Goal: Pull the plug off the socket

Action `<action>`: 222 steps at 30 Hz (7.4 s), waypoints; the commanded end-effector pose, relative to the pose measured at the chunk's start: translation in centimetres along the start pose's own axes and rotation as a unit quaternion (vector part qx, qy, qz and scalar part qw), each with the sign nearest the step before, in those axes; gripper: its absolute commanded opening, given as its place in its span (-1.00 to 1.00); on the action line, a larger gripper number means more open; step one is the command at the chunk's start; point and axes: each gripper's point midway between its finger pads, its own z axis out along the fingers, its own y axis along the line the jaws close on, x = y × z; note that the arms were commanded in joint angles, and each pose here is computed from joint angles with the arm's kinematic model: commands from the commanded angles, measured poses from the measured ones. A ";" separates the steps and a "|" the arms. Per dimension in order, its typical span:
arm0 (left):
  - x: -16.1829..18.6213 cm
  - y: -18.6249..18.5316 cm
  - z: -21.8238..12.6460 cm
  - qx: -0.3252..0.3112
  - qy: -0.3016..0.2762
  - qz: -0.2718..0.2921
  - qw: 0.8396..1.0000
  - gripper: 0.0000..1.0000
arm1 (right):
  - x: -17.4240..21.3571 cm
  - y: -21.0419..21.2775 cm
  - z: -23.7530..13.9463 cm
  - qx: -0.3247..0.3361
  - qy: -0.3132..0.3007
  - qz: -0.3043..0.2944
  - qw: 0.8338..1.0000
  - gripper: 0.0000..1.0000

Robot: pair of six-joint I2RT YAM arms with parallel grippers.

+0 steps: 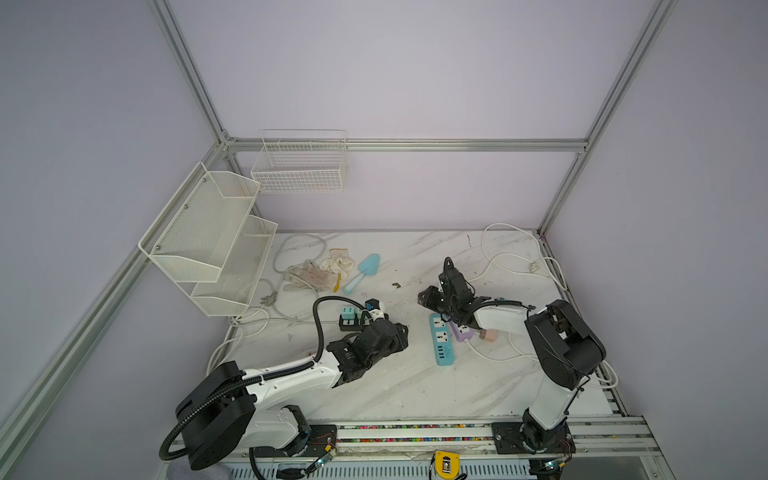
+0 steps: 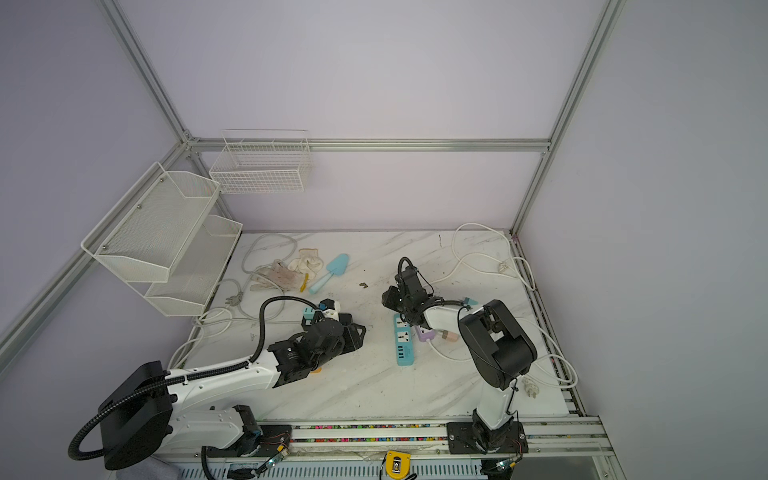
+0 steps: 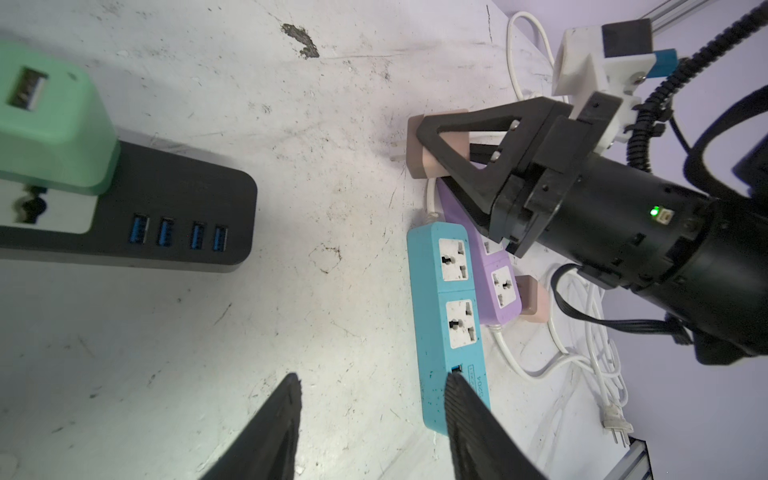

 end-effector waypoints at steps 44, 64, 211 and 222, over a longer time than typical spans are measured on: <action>-2.4 4.6 -4.9 -0.059 -0.048 0.026 0.997 0.50 | 0.0 2.4 -3.0 0.076 0.035 -0.208 0.975 0.45; -3.9 9.7 -10.6 -0.132 -0.092 0.033 0.986 0.68 | 10.9 9.5 -0.6 0.009 0.121 -0.467 0.876 0.69; 4.0 5.0 2.1 -0.007 0.044 -0.083 0.996 -0.09 | 13.9 5.4 -7.0 0.090 0.104 -0.325 0.936 -0.12; 5.1 6.1 2.6 -0.023 0.063 -0.081 0.994 -0.19 | 14.7 4.8 -6.1 0.096 0.117 -0.329 0.932 -0.21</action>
